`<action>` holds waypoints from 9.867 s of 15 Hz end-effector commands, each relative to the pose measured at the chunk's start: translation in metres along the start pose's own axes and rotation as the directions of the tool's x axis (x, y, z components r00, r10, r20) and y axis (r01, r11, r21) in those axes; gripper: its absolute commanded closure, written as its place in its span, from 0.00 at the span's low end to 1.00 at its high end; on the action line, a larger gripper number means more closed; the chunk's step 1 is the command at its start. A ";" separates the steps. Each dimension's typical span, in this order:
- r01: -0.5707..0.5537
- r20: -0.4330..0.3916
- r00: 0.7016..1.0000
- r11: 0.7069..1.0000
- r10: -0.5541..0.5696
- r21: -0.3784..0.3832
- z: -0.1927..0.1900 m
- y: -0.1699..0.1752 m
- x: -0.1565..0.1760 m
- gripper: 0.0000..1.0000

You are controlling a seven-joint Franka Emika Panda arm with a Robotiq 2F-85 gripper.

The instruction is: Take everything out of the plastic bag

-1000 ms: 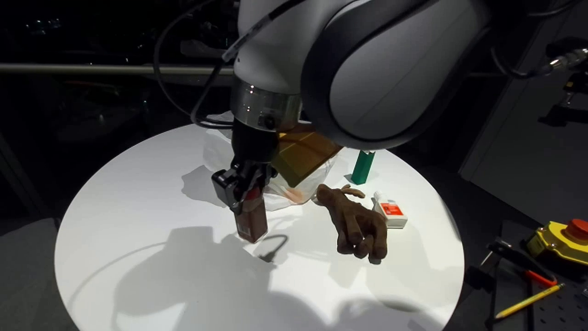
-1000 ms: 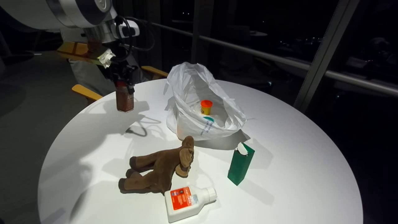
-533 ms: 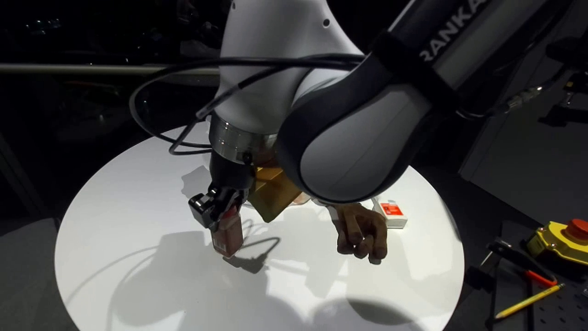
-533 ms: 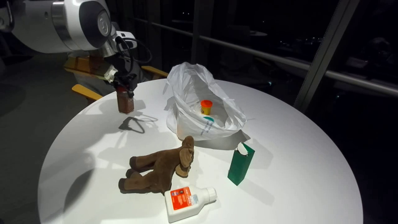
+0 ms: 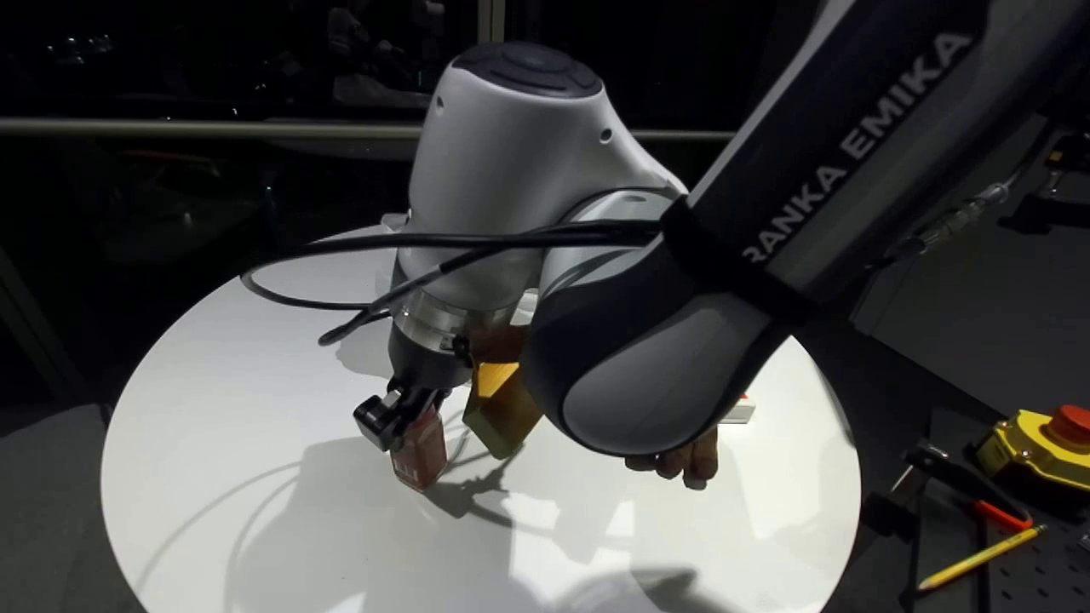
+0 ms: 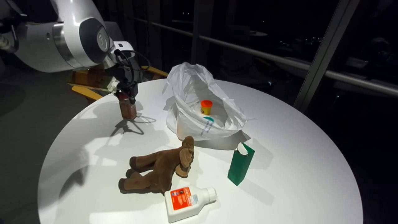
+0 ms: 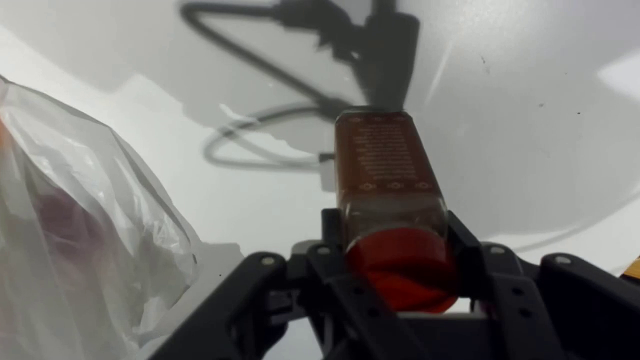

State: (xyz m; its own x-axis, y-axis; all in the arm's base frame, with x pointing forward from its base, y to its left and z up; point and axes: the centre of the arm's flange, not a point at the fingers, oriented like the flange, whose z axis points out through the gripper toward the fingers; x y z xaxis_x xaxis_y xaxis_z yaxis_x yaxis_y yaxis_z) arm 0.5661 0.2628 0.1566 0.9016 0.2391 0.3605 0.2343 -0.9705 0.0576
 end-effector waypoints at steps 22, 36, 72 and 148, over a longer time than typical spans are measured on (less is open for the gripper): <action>-0.364 0.073 0.927 0.930 0.368 -0.061 -0.073 0.150 0.085 0.00; -0.724 0.011 0.687 0.685 0.727 -0.085 -0.057 0.258 0.075 0.00; -0.443 0.245 0.863 0.895 0.442 -0.056 -0.001 0.172 -0.045 0.94; -0.585 -0.087 0.738 0.698 0.669 0.412 -0.018 0.332 0.080 0.95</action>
State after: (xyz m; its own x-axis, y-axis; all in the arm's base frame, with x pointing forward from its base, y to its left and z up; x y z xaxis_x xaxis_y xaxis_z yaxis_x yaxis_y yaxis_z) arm 0.7085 -0.0361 0.2041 0.8159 -0.4558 0.3558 -0.2338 -0.8229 -0.5179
